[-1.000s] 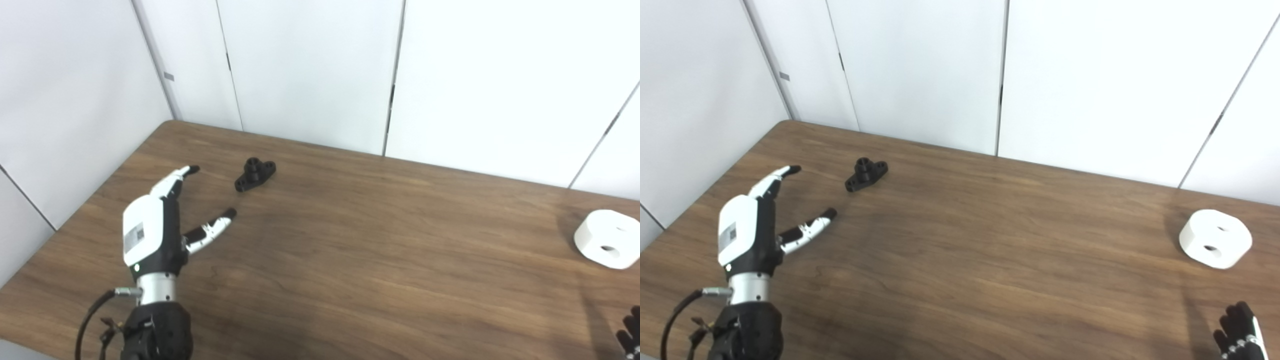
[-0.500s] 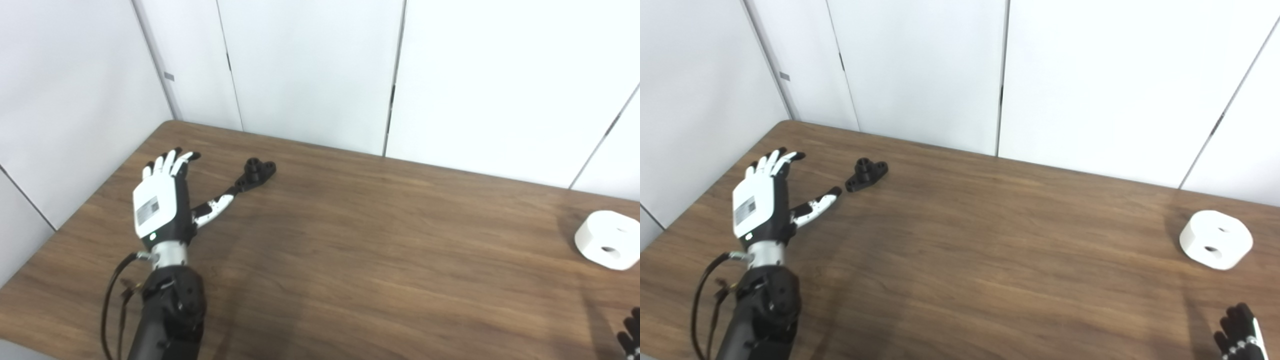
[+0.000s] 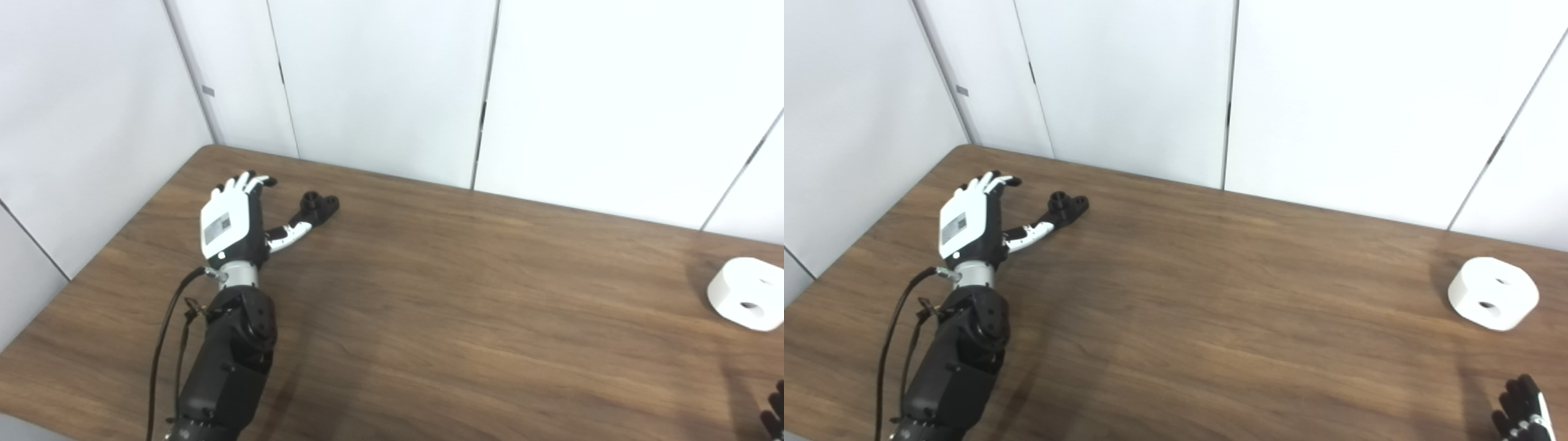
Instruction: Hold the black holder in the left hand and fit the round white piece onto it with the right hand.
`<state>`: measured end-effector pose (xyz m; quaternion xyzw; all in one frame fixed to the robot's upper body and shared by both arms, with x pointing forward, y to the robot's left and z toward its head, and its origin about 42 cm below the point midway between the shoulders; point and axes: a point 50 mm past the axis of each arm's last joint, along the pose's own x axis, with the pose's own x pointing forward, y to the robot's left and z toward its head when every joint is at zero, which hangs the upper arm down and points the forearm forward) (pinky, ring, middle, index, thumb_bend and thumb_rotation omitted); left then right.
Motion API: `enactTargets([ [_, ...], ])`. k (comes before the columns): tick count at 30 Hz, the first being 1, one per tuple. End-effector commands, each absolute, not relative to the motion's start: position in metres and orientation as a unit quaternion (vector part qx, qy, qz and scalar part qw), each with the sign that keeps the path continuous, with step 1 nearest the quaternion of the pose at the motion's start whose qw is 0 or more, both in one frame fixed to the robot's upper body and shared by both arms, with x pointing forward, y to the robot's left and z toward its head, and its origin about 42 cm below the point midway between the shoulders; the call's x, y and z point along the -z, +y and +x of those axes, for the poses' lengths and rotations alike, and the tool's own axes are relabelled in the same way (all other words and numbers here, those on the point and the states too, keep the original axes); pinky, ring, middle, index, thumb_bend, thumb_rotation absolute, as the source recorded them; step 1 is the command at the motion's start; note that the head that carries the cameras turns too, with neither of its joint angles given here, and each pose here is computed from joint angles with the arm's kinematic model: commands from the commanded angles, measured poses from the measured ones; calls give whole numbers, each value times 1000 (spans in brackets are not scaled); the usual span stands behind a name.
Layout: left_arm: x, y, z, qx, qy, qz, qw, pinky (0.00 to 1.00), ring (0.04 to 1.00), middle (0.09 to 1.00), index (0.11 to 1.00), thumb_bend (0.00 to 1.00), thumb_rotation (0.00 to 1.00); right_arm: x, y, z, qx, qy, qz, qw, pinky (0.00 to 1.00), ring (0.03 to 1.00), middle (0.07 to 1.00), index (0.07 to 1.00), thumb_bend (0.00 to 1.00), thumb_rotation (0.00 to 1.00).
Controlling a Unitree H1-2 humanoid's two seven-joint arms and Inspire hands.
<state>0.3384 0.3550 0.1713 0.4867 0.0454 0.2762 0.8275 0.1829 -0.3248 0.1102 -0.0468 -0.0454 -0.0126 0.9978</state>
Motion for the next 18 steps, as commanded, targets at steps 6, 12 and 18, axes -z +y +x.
enactTargets([
  [6,-184,361,365,-279,38,473,835,1000,951,911,769,867,423,-96,-321,173,21,-22,-33,999,1000,1000,993,1000,698,1000],
  [12,-175,364,374,-273,55,466,840,1000,948,904,748,877,403,-96,-320,173,24,-20,-29,999,1000,1000,993,1000,723,1000],
  [18,-168,368,379,-275,67,471,836,1000,955,907,743,870,389,-95,-319,172,25,-18,-37,999,1000,1000,989,1000,719,1000],
])
